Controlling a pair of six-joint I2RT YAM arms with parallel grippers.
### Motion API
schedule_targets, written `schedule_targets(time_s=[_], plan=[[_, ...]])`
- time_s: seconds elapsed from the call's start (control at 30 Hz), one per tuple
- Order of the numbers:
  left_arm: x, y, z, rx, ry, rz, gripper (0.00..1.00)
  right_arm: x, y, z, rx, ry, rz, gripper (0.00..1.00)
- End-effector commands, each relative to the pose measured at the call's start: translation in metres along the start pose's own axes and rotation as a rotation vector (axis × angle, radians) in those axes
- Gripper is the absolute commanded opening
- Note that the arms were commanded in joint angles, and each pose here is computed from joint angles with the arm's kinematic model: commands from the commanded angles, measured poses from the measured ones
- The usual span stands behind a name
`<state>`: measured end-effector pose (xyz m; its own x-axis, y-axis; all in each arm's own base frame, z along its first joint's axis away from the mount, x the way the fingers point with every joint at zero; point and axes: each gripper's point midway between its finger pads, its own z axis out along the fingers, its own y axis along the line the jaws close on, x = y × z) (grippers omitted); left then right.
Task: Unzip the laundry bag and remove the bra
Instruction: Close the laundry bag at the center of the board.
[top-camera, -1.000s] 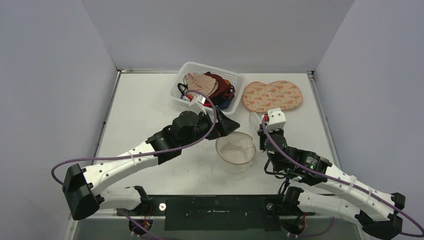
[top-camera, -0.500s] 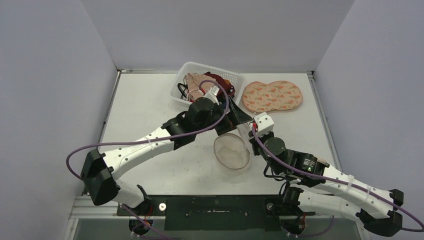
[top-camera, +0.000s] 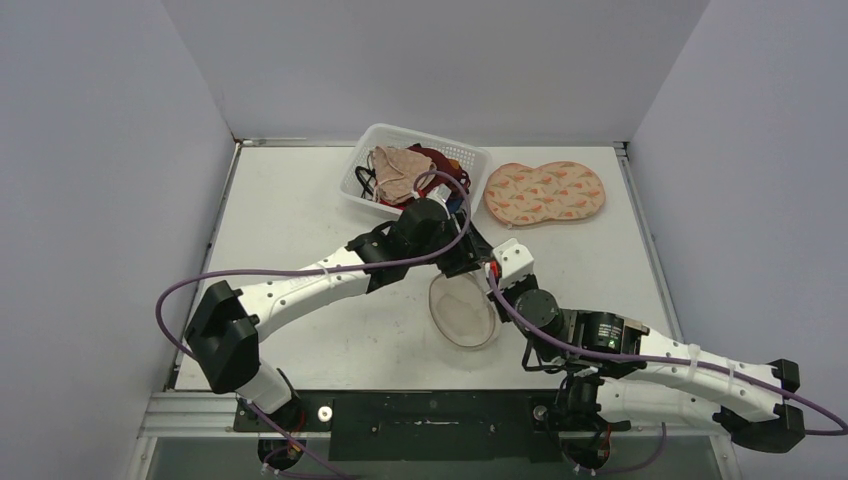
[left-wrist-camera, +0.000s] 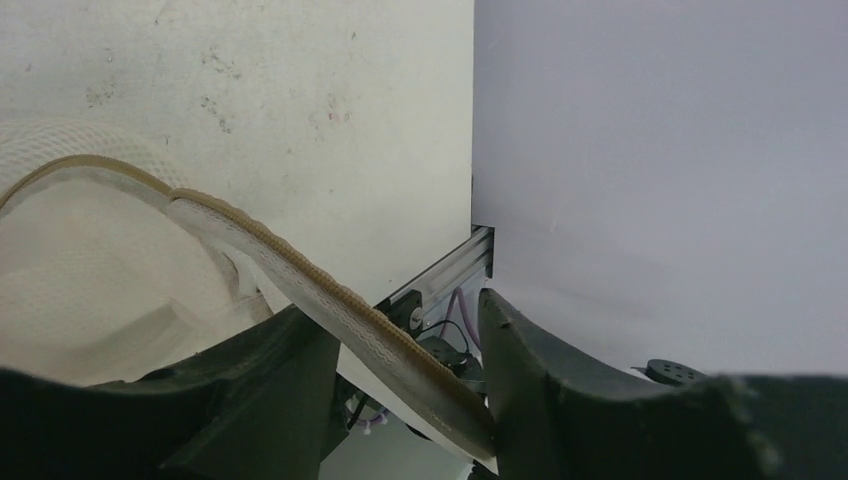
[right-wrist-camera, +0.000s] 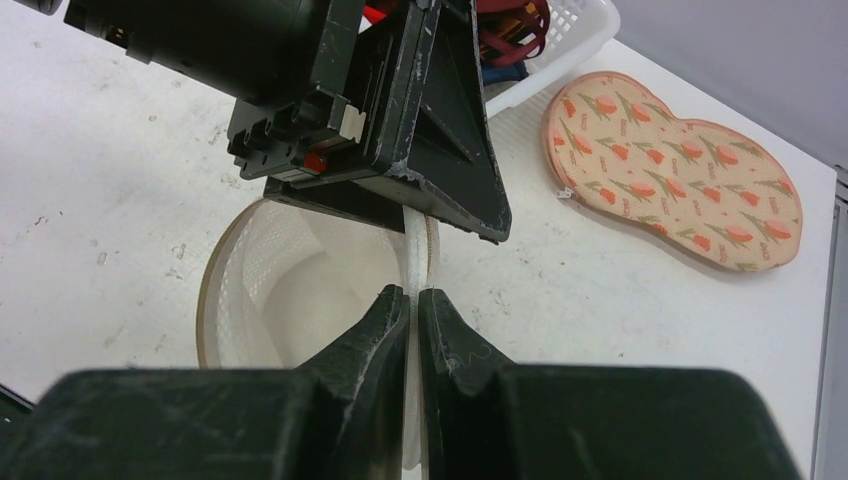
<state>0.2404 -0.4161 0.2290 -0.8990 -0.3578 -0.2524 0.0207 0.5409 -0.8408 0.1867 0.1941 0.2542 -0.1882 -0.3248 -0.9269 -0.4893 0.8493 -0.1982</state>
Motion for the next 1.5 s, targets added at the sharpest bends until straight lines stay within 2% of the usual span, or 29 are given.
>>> schedule_targets(time_s=[0.0,0.07,0.1,0.2,0.23,0.3,0.37,0.43,0.63,0.9,1.13,1.47], plan=[[-0.008,-0.022,-0.008,0.078,-0.019,0.004,0.45,-0.003,-0.004,-0.002,0.039,-0.016,0.013,0.05],[-0.008,-0.023,-0.009,0.088,-0.024,0.005,0.38,-0.003,-0.003,-0.002,0.035,-0.014,0.018,0.07],[-0.009,-0.024,-0.010,0.093,-0.027,0.007,0.34,-0.004,-0.003,-0.003,0.037,-0.014,0.029,0.13],[-0.010,-0.028,-0.012,0.124,-0.033,0.012,0.21,-0.009,0.000,-0.008,0.009,-0.024,0.091,0.59],[-0.009,-0.026,-0.012,0.129,-0.031,0.012,0.18,-0.012,0.001,-0.010,-0.007,-0.033,0.121,0.71],[-0.010,-0.026,-0.012,0.154,-0.034,0.016,0.11,-0.017,0.005,-0.014,-0.038,-0.054,0.188,0.84],[-0.010,-0.031,-0.013,0.207,-0.037,0.031,0.05,-0.021,0.006,-0.017,-0.057,-0.075,0.264,0.90],[-0.007,-0.030,-0.014,0.242,-0.032,0.047,0.01,-0.023,0.006,-0.021,-0.067,-0.104,0.356,0.92],[-0.008,-0.015,-0.027,0.350,-0.055,0.098,0.00,-0.020,0.001,-0.028,-0.084,-0.190,0.653,0.93],[-0.016,0.003,-0.040,0.379,-0.102,0.180,0.00,0.023,-0.006,-0.022,-0.024,-0.183,0.836,0.92],[-0.010,0.021,-0.038,0.383,-0.101,0.205,0.00,0.043,-0.007,-0.018,-0.002,-0.167,0.880,0.93],[-0.007,0.049,-0.038,0.356,-0.117,0.190,0.00,0.020,-0.002,0.016,-0.015,-0.137,0.747,0.94]])
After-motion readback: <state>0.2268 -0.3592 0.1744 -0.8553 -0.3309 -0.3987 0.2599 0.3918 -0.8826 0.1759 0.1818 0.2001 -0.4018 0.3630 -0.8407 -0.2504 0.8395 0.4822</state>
